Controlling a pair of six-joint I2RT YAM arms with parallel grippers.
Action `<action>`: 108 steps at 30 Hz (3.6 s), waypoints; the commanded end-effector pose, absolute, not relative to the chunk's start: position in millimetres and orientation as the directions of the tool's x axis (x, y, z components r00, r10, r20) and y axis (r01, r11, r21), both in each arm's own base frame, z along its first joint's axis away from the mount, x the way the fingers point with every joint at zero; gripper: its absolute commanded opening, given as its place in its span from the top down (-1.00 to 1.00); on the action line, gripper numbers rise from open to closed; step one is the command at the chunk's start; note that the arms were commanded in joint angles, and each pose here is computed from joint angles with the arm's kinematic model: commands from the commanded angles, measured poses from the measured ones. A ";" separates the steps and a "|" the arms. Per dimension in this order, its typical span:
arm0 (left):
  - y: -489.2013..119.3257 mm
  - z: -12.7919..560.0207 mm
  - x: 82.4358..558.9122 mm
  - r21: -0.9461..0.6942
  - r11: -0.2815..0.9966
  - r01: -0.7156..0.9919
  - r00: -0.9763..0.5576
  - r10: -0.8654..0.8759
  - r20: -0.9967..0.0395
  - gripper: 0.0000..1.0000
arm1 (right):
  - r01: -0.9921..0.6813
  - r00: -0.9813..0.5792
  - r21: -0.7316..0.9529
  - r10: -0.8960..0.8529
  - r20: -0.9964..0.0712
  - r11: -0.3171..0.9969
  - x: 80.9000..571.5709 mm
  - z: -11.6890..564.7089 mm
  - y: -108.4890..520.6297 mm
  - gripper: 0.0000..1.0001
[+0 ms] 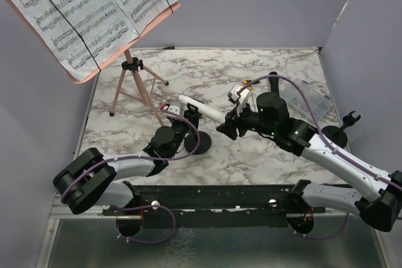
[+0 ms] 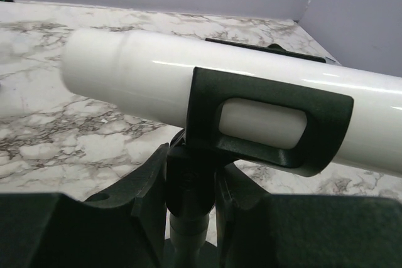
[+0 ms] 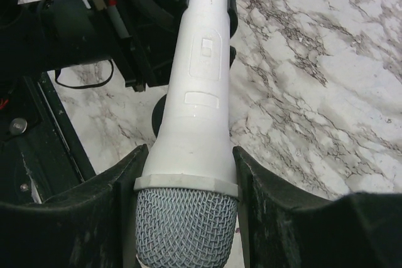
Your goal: Pack up the instrument practice props
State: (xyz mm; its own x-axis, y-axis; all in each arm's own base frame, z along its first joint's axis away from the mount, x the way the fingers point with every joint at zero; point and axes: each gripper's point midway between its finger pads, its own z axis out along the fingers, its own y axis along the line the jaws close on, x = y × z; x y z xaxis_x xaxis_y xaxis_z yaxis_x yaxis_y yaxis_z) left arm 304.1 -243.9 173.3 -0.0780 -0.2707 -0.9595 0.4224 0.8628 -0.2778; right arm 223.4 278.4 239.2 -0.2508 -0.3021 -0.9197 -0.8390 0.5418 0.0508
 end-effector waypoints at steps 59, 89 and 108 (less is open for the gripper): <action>-138.4 215.9 237.9 -0.163 0.924 0.347 -0.148 -0.117 -0.982 -0.54 | -0.771 -0.164 -0.062 -0.291 -0.942 0.634 225.7 302.8 241.4 0.99; -282.3 312.2 267.6 0.464 0.378 0.801 0.345 0.342 -0.874 -0.64 | -0.839 -0.152 -0.057 -0.334 -0.930 0.542 214.8 337.4 254.1 0.99; -359.1 315.7 240.1 0.506 0.199 0.839 0.441 0.295 -0.847 -0.21 | -0.860 -0.146 -0.058 -0.353 -0.924 0.508 212.9 332.4 259.4 0.99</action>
State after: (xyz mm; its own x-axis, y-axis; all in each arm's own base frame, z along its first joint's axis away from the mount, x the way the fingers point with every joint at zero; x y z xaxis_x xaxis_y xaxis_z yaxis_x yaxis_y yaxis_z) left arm 245.6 -343.1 299.7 0.3925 0.3255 -0.8602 0.8558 0.2134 0.4713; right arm 215.6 254.0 320.3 -0.1752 -0.3695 -0.9126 -0.8437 0.5341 -0.0543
